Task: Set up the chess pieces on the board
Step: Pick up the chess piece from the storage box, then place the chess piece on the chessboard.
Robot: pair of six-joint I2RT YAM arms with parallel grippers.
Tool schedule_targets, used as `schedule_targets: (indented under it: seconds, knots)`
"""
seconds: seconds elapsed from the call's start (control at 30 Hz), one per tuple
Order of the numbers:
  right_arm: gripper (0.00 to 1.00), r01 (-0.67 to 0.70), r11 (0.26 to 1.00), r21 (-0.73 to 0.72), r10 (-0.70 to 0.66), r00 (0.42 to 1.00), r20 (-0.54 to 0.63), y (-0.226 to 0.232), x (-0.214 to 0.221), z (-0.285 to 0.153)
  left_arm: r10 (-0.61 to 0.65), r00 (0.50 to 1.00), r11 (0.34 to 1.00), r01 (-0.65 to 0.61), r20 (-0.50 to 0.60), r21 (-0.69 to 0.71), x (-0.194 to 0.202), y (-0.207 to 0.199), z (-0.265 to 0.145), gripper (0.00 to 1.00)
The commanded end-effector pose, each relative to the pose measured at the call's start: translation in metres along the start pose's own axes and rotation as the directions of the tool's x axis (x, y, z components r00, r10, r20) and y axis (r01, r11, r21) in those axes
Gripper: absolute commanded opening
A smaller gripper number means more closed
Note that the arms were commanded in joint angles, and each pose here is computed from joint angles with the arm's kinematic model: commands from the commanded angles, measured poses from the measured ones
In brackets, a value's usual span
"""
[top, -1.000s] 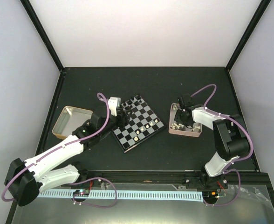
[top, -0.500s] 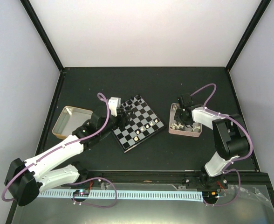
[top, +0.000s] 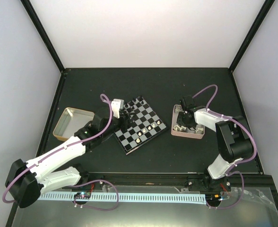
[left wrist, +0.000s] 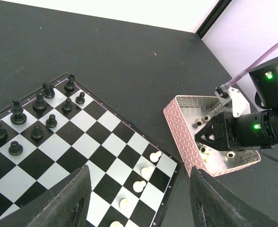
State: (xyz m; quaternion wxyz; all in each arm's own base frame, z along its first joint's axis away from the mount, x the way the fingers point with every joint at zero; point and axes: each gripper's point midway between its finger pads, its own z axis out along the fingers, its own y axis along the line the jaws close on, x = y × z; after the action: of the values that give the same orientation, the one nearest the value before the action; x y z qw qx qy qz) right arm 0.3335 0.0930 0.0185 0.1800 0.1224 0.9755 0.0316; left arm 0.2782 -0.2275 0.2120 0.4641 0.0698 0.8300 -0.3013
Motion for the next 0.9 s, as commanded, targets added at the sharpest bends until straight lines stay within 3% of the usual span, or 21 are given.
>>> schedule_targets:
  seconds: [0.0, 0.23, 0.43, 0.57, 0.7, 0.87]
  knots:
    - [0.21, 0.018, 0.999, 0.045, -0.016, 0.998, -0.062, -0.009, 0.018, 0.002, -0.011, 1.000, 1.000, 0.011, 0.011, 0.019, -0.005, -0.003, 0.000, 0.58]
    - [0.11, 0.033, 0.999, 0.024, -0.032, 0.999, -0.028, -0.004, 0.010, -0.002, -0.013, 1.000, 1.000, 0.013, 0.013, 0.023, -0.006, -0.005, -0.001, 0.58]
    - [0.10, 0.100, 0.987, -0.125, -0.076, 0.980, 0.182, 0.021, -0.025, -0.049, -0.032, 0.999, 0.998, 0.032, 0.001, 0.046, -0.012, -0.012, -0.008, 0.59]
    - [0.10, 0.250, 0.927, -0.279, -0.145, 0.927, 0.346, 0.055, -0.039, -0.104, -0.074, 0.997, 0.992, 0.073, -0.001, 0.107, -0.021, -0.026, -0.019, 0.60]
    - [0.10, 0.458, 0.739, -0.494, -0.202, 0.850, 0.486, 0.101, -0.023, -0.170, -0.119, 0.992, 0.968, 0.127, -0.053, 0.217, -0.031, -0.050, -0.033, 0.62]
    - [0.11, 0.667, 0.323, -0.671, -0.228, 0.743, 0.629, 0.148, 0.034, -0.263, -0.134, 0.973, 0.890, 0.201, -0.186, 0.408, -0.035, -0.092, -0.055, 0.67]
